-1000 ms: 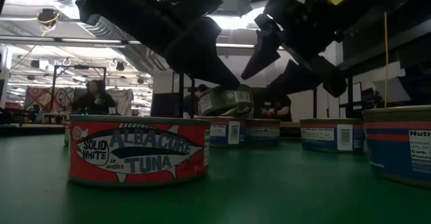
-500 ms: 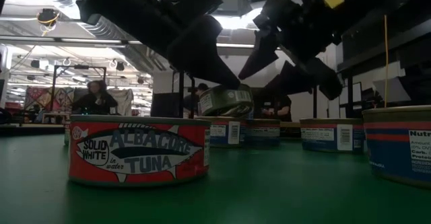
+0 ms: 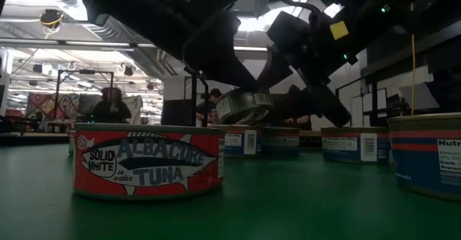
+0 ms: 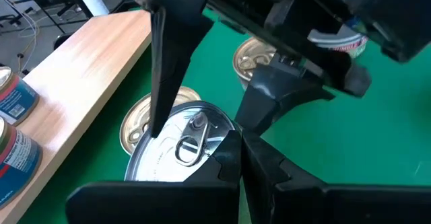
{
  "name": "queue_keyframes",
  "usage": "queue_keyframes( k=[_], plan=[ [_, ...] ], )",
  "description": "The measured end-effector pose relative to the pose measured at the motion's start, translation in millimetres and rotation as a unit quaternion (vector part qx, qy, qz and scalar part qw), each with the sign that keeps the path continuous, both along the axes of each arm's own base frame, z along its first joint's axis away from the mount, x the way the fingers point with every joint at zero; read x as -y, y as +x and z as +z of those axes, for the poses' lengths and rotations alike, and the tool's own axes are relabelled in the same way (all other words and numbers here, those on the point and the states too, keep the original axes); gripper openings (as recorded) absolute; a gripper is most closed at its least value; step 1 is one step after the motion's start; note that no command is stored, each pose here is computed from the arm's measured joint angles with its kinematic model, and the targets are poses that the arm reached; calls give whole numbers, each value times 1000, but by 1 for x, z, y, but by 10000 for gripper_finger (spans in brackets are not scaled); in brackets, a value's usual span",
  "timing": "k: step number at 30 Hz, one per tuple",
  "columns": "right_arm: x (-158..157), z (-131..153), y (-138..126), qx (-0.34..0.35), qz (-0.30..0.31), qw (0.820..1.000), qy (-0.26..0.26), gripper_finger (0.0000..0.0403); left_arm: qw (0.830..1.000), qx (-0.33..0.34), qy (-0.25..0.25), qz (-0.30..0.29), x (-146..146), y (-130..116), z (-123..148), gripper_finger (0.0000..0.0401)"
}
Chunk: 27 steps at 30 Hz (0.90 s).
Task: Stack canned seafood by type on shelf
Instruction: Put the green tuna can on the shelf aligned with the blue tuna can
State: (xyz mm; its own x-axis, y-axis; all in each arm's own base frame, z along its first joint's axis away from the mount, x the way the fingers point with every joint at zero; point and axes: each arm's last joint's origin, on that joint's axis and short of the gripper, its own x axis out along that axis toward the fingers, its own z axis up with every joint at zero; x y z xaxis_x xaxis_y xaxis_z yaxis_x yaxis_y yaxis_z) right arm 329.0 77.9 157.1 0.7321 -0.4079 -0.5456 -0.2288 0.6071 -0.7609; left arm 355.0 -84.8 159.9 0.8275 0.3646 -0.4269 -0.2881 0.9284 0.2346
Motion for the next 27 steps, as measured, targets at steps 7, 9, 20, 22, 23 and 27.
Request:
queue_keyframes(
  k=[7,9,20,22,23,27],
  plan=[
    [0,0,0,3,-6,1000,-5,275,1000,0,0,0,0,0,0,1],
    [0,0,0,3,-6,1000,-5,262,1000,1,0,0,0,0,0,1],
    [0,-1,-1,-5,-2,1000,-9,139,1000,8,4,4,0,0,3,2],
    [0,-1,-1,-6,-2,1000,-9,135,1000,16,2,3,0,1,4,2],
    [0,-1,-1,-7,-3,1000,-9,135,1000,21,2,2,0,1,5,3],
    [1,1,-3,-11,-9,1000,-12,142,999,32,3,-2,1,3,8,31]
  ],
)
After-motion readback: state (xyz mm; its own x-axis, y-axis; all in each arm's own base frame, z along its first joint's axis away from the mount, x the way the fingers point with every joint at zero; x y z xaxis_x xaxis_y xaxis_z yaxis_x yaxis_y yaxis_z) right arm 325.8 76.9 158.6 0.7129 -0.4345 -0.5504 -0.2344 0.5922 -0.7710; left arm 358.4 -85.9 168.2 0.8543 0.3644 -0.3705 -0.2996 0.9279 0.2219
